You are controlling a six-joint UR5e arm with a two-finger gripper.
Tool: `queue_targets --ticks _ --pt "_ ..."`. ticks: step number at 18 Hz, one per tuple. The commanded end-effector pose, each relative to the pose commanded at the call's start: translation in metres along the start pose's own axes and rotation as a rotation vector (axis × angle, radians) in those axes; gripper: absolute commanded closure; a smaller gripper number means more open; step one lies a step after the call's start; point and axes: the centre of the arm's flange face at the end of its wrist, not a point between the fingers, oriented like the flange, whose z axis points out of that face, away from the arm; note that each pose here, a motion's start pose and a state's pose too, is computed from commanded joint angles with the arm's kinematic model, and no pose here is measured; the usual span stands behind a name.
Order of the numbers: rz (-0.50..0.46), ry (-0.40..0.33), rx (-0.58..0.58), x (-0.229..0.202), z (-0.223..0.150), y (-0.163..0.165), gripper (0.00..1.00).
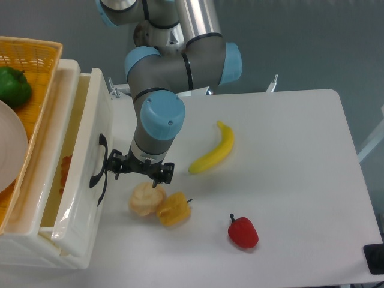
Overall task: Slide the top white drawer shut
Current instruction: 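Push the white drawer front inward into the cabinet with the gripper, then hold the gripper against the closed drawer front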
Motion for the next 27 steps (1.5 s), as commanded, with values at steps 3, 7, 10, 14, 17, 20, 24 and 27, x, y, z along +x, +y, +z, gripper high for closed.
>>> queue_targets --ticks 3,7,10,14,17,20,24,27 --pt "0.004 0.001 -0.003 0.0033 0.002 -0.0005 0.0" --pt "0.005 0.001 -0.004 0.0042 0.0023 -0.0006 0.0" --pt "0.006 0.002 -0.002 0.0047 0.0014 -0.0005 0.0" --pt "0.007 0.005 -0.001 0.0068 0.0019 -0.0007 0.0" --pt "0.007 0.006 -0.001 0.007 0.002 -0.0008 0.0" --pt "0.009 0.011 0.0 0.0083 0.0022 -0.001 0.0" --pt "0.006 0.012 0.003 0.0079 0.0011 -0.0008 0.0" --pt "0.005 0.008 -0.001 0.0059 0.0025 -0.0009 0.0"
